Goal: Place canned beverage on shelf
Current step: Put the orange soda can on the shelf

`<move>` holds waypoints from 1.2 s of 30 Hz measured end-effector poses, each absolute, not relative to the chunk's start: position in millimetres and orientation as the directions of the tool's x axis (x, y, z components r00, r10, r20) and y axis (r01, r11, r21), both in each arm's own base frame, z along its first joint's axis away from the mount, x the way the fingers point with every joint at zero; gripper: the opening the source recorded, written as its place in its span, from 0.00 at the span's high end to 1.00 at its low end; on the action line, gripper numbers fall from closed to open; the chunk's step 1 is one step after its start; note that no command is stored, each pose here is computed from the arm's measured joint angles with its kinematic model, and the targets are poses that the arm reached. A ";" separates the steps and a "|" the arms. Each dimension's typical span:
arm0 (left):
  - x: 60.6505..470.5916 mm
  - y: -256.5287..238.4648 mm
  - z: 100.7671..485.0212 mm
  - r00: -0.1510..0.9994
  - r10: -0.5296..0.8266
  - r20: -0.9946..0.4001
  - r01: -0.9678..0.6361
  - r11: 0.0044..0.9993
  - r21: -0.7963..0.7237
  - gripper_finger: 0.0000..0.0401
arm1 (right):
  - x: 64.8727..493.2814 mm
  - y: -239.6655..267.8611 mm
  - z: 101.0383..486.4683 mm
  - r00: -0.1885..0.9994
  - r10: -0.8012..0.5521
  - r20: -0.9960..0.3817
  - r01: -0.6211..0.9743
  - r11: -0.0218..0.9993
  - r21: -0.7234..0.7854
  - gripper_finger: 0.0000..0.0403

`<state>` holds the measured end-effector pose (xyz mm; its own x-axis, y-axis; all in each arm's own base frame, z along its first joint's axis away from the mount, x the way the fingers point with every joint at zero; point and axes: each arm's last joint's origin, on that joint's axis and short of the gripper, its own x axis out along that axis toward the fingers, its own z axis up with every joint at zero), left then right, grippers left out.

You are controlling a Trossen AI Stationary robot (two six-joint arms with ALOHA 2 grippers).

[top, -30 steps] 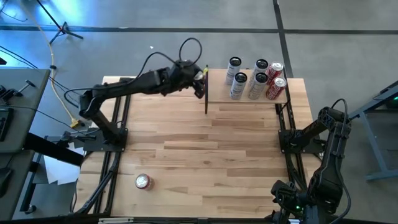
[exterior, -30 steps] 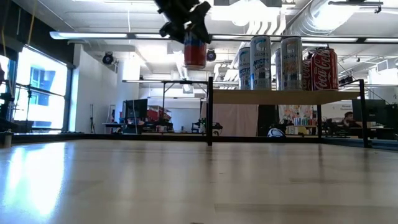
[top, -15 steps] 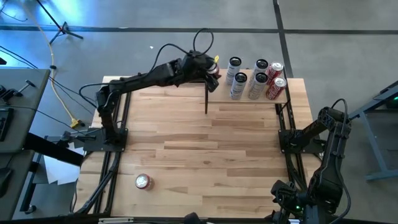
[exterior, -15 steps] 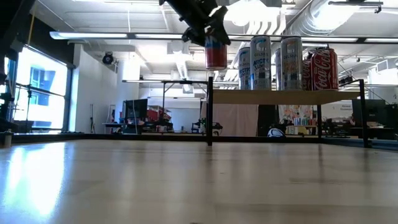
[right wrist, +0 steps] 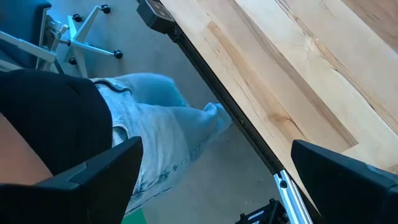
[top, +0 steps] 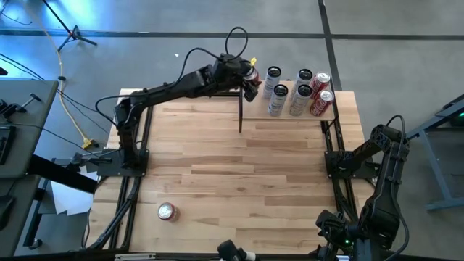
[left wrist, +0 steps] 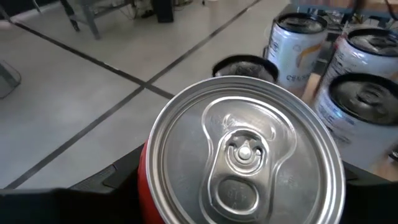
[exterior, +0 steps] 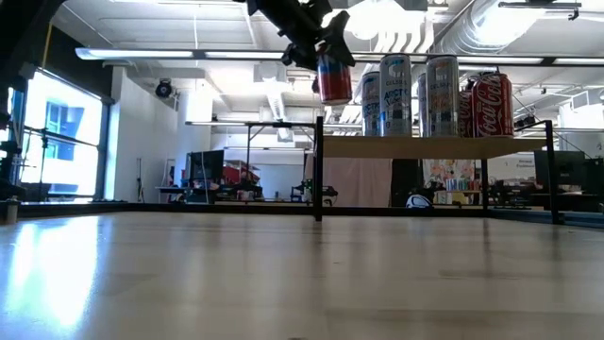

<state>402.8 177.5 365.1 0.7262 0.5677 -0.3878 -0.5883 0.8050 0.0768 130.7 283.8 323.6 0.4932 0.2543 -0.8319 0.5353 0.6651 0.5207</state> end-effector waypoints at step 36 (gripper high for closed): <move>419.2 220.9 322.7 0.789 0.464 -0.403 -0.520 0.853 -0.036 0.32 | 130.8 283.8 323.5 0.493 0.254 -0.832 0.536 0.665 0.520 0.01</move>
<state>419.2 220.9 322.7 0.7890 0.4642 -0.4025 -0.5202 0.8533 -0.0357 130.8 283.8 323.5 0.4932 0.2539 -0.8320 0.5355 0.6651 0.5204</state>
